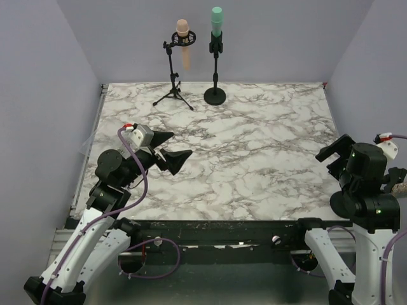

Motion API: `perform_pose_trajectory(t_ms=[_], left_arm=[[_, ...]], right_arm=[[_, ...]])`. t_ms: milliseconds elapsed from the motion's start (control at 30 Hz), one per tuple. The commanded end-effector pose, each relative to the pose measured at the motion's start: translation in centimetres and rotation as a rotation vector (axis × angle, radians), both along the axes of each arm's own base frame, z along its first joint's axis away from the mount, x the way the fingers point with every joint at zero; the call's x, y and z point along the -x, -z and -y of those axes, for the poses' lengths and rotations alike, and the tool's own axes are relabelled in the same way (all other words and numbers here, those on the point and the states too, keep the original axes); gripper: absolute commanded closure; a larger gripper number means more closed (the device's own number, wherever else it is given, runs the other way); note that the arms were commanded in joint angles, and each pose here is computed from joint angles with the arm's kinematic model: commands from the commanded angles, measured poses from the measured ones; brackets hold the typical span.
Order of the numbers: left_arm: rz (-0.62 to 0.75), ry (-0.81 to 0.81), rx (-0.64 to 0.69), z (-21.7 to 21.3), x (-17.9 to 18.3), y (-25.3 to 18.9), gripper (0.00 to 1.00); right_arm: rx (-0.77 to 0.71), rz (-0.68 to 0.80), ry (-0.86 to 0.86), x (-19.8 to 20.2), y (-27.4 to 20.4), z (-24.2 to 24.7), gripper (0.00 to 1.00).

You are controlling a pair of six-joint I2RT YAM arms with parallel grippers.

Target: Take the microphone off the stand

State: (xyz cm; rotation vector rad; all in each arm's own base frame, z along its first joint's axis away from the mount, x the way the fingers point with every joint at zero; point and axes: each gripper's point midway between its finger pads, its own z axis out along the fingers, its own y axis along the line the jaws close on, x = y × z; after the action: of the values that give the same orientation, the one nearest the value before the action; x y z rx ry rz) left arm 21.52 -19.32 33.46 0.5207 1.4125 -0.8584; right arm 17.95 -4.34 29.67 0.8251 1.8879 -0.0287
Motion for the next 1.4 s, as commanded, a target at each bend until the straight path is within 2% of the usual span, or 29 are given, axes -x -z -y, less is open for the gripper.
perform_pose_trajectory(t_ms=[0, 100, 233, 400, 700, 900, 1167, 1267, 1367], left_arm=[[0.007, 0.001, -0.009, 0.1, -0.1, -0.6, 0.01], [0.002, 0.003, -0.013, 0.1, -0.1, -0.4, 0.01], [-0.006, 0.003, -0.017, 0.2, -0.3, -0.2, 0.01], [-0.016, 0.013, -0.019, 0.4, -0.3, 0.0, 0.01], [-0.015, 0.004, -0.021, 0.3, -0.4, 0.1, 0.01], [-0.012, 0.003, -0.02, 0.3, -0.4, -0.1, 0.01], [-0.025, 0.01, -0.019, 0.5, -0.5, 0.3, 0.01], [-0.037, 0.018, -0.019, 0.7, -0.6, 0.6, 0.01], [-0.049, 0.026, -0.019, 0.9, -0.7, 0.9, 0.01]], right_arm=[[0.058, -0.048, 0.031, 0.8, -0.2, 1.1, 0.0], [0.039, -0.082, -0.045, 0.9, 0.5, -0.1, 0.0], [0.04, -0.037, -0.097, 1.8, -0.1, -0.8, 0.0], [0.088, -0.098, 0.136, 3.5, 0.5, 2.7, 0.0], [0.09, -0.148, 0.431, 1.6, 1.9, 5.8, 0.0], [0.111, -0.203, 0.651, 1.2, 5.3, 7.5, 0.0], [0.122, -0.164, 0.798, 0.0, 10.1, 8.6, 0.03], [0.201, -0.15, 0.862, 0.3, 11.1, 9.8, 0.08], [0.267, -0.15, 0.922, 0.7, 12.1, 10.6, 0.08]])
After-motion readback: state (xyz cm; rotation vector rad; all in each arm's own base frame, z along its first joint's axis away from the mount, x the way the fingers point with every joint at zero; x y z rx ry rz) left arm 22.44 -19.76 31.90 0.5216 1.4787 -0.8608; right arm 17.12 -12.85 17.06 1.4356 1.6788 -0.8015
